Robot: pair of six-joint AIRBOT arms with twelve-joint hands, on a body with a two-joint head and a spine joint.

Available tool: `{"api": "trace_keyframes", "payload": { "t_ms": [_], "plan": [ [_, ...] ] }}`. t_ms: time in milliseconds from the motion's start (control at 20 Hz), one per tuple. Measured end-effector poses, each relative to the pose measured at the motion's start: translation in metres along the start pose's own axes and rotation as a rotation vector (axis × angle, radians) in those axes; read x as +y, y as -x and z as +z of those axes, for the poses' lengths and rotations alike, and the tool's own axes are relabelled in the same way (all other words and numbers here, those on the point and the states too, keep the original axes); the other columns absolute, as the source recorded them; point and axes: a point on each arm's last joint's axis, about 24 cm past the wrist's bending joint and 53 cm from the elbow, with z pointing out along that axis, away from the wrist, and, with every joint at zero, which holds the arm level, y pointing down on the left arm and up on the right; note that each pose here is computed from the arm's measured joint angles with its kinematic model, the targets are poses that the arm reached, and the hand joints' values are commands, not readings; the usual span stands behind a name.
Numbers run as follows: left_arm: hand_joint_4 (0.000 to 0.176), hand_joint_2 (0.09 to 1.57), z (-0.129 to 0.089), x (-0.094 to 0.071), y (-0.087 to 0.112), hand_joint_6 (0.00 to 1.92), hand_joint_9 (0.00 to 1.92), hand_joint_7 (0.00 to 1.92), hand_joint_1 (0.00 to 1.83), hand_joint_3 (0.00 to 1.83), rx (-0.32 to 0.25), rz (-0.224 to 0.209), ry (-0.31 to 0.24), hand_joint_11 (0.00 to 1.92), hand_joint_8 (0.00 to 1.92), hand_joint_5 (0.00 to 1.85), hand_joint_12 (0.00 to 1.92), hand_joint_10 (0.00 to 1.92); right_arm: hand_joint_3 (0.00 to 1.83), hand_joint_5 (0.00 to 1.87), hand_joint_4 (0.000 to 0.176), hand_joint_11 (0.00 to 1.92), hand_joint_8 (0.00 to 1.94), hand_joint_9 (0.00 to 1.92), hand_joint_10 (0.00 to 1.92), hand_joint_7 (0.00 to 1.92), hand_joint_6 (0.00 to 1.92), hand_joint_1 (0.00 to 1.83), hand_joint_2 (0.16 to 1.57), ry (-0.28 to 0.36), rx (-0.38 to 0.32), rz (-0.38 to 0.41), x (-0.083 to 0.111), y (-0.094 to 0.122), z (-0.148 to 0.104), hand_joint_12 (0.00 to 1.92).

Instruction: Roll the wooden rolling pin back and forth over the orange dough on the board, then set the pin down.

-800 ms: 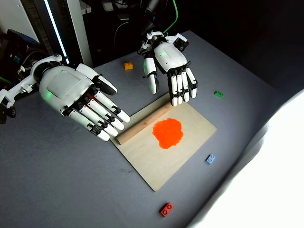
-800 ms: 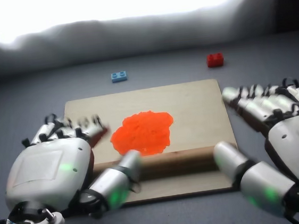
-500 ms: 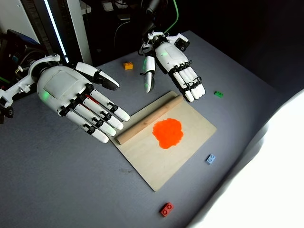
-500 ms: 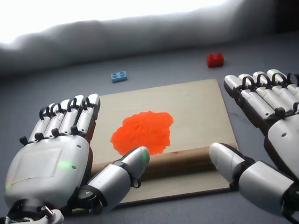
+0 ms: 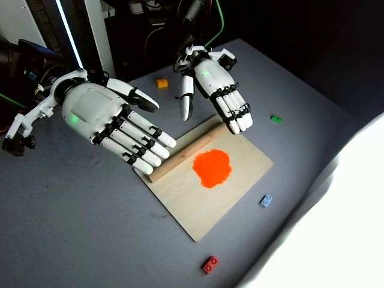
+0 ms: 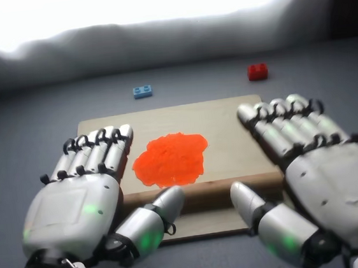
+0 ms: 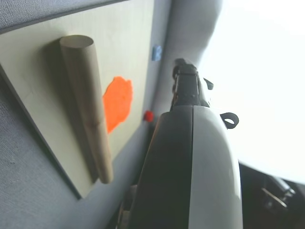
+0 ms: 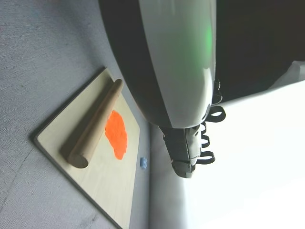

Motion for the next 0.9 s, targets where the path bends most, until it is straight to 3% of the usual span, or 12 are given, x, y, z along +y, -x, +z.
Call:
{"api": "trace_keyframes", "payload": {
  "t_ms": [100, 250, 500, 700, 900],
  "plan": [
    [0.000, 1.31, -0.003, 0.004, -0.005, 0.00, 0.04, 0.04, 0.00, 0.02, 0.008, 0.011, -0.001, 0.00, 0.00, 0.02, 0.22, 0.00, 0.16, 0.04, 0.000, 0.00, 0.01, 0.01, 0.00, 0.05, 0.01, 0.00, 1.38, -0.002, 0.014, -0.013, -0.004, -0.009, 0.003, 0.00],
    [0.000, 1.30, -0.005, 0.015, -0.006, 0.00, 0.08, 0.08, 0.00, 0.01, -0.006, -0.009, 0.025, 0.00, 0.00, 0.04, 0.31, 0.01, 0.14, 0.03, 0.000, 0.00, 0.00, 0.00, 0.00, 0.03, 0.00, 0.00, 1.36, -0.003, -0.013, -0.029, -0.009, -0.010, 0.014, 0.00],
    [0.000, 1.33, 0.000, 0.021, -0.015, 0.00, 0.05, 0.07, 0.00, 0.02, -0.014, -0.055, 0.002, 0.00, 0.01, 0.04, 0.30, 0.00, 0.09, 0.07, 0.000, 0.00, 0.00, 0.05, 0.01, 0.10, 0.01, 0.00, 1.37, -0.042, -0.003, -0.026, -0.024, -0.026, 0.023, 0.00],
    [0.000, 1.35, 0.006, 0.026, -0.014, 0.00, 0.01, 0.02, 0.00, 0.01, -0.024, -0.063, -0.022, 0.00, 0.00, 0.00, 0.16, 0.00, 0.08, 0.00, 0.000, 0.00, 0.00, 0.00, 0.00, 0.02, 0.00, 0.00, 1.37, -0.051, 0.008, -0.034, -0.032, -0.037, 0.027, 0.00],
    [0.000, 1.37, 0.009, 0.029, -0.021, 0.00, 0.01, 0.02, 0.00, 0.01, -0.004, -0.063, -0.038, 0.00, 0.00, 0.00, 0.17, 0.00, 0.08, 0.02, 0.000, 0.00, 0.01, 0.00, 0.00, 0.04, 0.01, 0.00, 1.37, -0.048, 0.024, -0.019, -0.033, -0.053, 0.029, 0.00]
  ]
}}
